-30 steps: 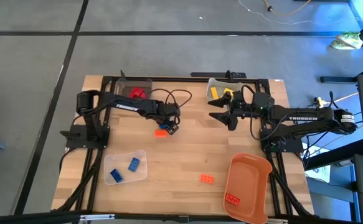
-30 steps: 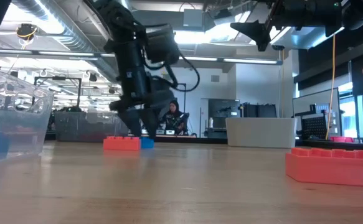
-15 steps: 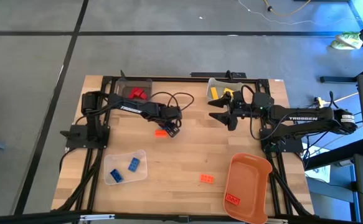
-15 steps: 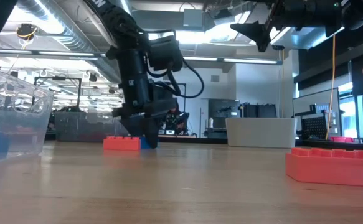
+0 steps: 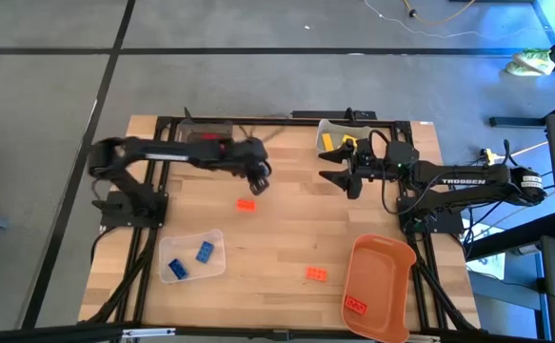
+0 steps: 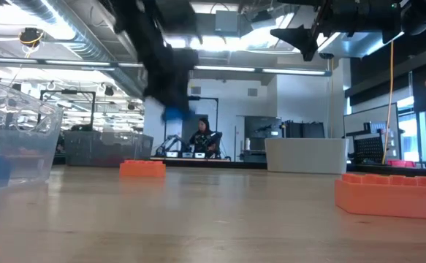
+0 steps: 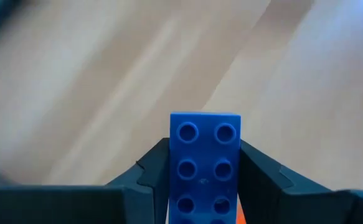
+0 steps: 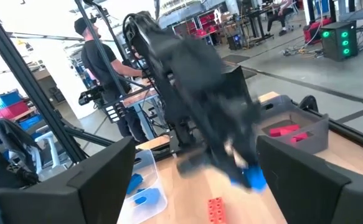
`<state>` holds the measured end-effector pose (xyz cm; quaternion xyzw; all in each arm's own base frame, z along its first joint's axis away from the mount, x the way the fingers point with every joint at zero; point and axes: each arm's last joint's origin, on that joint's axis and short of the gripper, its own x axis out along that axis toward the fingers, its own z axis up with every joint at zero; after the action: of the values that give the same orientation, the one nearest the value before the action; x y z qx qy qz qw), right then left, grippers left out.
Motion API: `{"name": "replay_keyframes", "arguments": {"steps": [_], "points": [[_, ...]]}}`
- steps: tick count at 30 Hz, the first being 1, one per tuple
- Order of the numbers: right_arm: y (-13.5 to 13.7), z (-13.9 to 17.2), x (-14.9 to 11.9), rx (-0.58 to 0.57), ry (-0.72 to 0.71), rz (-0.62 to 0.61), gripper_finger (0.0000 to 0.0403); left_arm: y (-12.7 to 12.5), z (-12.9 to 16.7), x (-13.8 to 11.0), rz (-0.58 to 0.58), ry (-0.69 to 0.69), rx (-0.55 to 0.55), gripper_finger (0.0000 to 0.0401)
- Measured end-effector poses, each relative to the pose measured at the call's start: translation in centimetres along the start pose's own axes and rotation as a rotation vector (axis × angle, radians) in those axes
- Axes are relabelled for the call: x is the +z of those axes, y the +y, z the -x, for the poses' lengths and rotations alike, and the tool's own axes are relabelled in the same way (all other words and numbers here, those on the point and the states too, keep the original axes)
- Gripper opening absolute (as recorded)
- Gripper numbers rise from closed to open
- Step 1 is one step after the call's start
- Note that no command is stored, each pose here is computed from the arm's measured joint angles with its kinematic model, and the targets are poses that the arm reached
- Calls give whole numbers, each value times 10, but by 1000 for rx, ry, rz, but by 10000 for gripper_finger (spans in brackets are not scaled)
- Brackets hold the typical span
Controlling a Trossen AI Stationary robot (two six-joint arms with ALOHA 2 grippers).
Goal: Sort & place blocks by color
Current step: Put the blue game piece into the transparent bin
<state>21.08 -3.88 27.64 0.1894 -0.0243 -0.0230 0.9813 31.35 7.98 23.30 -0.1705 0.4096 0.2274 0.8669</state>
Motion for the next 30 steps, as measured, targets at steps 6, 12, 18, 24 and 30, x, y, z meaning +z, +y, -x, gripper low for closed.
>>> {"name": "replay_keyframes", "arguments": {"steps": [6, 12, 18, 24, 30], "points": [[0, 0, -1, -2, 9, -27, 335, -6, 87, 19, -22, -429, -162, 129], [0, 0, -1, -1, 11, -51, 335, -1, 123, -20, 35, -782, -434, 129], [0, 0, 0, 1, 6, -75, 335, 8, 127, -61, 145, -877, -567, 129], [1, 0, 2, 12, -22, -34, 335, 11, 132, -69, 179, -900, -595, 129], [2, 0, 4, 12, -48, -14, 335, 11, 131, -69, 146, -902, -576, 129]]}}
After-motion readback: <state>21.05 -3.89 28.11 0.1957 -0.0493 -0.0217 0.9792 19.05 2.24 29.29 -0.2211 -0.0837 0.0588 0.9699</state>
